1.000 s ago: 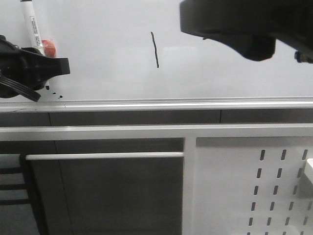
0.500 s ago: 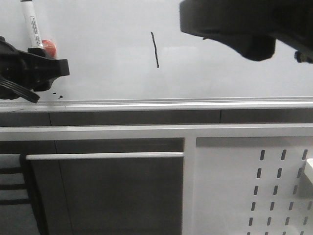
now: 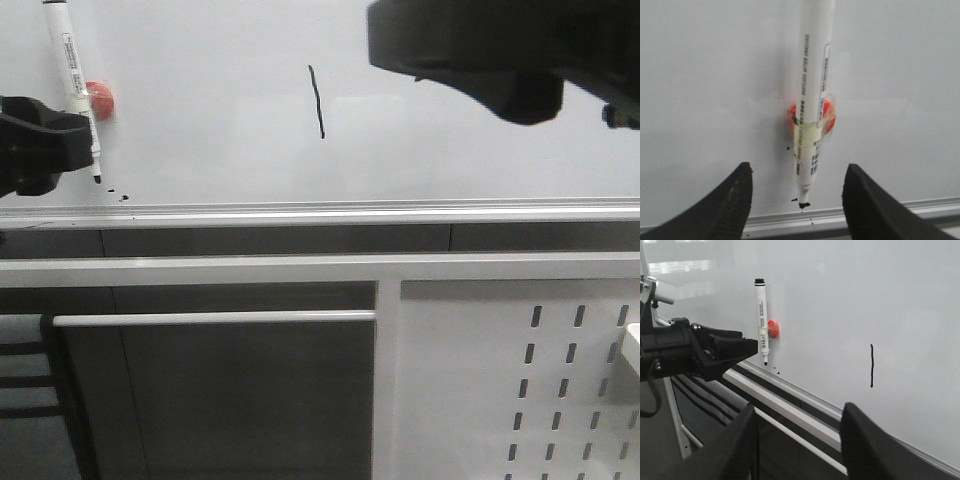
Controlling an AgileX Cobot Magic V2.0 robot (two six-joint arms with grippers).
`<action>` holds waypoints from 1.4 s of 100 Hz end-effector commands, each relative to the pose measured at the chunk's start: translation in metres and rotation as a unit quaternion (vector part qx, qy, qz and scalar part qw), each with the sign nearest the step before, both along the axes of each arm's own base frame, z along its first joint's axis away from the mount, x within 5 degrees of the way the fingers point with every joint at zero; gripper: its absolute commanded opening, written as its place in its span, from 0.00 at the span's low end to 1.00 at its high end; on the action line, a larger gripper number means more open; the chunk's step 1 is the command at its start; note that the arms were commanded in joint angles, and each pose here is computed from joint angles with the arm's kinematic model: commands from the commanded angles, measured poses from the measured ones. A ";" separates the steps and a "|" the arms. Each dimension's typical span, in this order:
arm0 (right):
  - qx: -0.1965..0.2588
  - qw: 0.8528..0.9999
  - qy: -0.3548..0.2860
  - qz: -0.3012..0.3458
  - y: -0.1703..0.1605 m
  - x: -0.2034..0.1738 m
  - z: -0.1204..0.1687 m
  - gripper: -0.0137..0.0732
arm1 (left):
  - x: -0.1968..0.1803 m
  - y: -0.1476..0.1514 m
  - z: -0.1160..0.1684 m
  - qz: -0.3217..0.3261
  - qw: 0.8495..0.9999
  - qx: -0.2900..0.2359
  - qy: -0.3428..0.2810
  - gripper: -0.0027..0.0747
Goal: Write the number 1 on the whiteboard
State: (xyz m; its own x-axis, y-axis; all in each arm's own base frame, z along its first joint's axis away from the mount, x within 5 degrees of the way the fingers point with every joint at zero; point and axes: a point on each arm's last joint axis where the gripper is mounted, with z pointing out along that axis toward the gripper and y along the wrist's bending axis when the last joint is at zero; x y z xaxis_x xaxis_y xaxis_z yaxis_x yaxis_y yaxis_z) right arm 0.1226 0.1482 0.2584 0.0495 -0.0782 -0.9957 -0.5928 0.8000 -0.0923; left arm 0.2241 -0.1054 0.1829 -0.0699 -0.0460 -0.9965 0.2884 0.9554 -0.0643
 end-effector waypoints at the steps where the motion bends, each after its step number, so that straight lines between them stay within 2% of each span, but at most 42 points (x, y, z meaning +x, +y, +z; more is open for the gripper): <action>1: 0.028 0.999 -0.043 -0.009 -0.001 0.001 0.017 0.54 | -0.010 0.001 0.018 -0.008 0.998 -0.028 -0.060 0.52; 15: 0.031 0.998 -0.045 -0.009 -0.002 0.000 0.018 0.54 | -0.032 0.007 0.018 -0.021 0.997 -0.030 -0.068 0.52; 22: 0.033 0.999 -0.041 -0.003 -0.004 -0.002 0.020 0.54 | -0.043 0.011 0.018 -0.025 0.996 -0.033 -0.081 0.48; 51: 0.042 0.999 -0.012 0.018 -0.016 -0.012 0.020 0.54 | -0.078 0.028 0.015 -0.053 0.992 -0.029 -0.106 0.11; 62: 0.052 0.998 0.004 0.025 -0.023 -0.017 0.019 0.48 | -0.088 0.030 0.011 -0.072 0.992 -0.024 -0.103 0.01; 76: 0.034 0.998 -0.002 0.054 -0.032 -0.027 0.024 0.32 | -0.093 0.026 0.006 -0.107 0.990 -0.030 -0.084 0.01; 94: 0.052 0.996 -0.017 0.068 -0.048 -0.038 0.035 0.07 | -0.095 0.024 0.009 -0.126 0.987 -0.065 -0.082 0.01; 103: 0.067 0.995 -0.039 0.057 -0.059 -0.042 0.041 0.08 | -0.095 0.024 0.009 -0.124 0.987 -0.065 -0.081 0.01; 107: 0.060 0.996 -0.053 0.048 -0.064 -0.043 0.043 0.08 | -0.095 0.024 0.009 -0.124 0.987 -0.064 -0.082 0.01; 122: 0.053 0.996 -0.065 -0.023 -0.087 -0.042 0.046 0.08 | -0.092 0.029 0.008 -0.093 0.990 -0.055 -0.086 0.01; 134: 0.016 0.993 -0.080 -0.085 -0.106 -0.042 0.045 0.08 | -0.089 0.034 0.008 -0.062 0.993 -0.044 -0.089 0.01; 140: 0.013 0.990 -0.082 -0.110 -0.115 -0.043 0.045 0.08 | -0.089 0.034 0.008 -0.058 0.993 -0.037 -0.091 0.01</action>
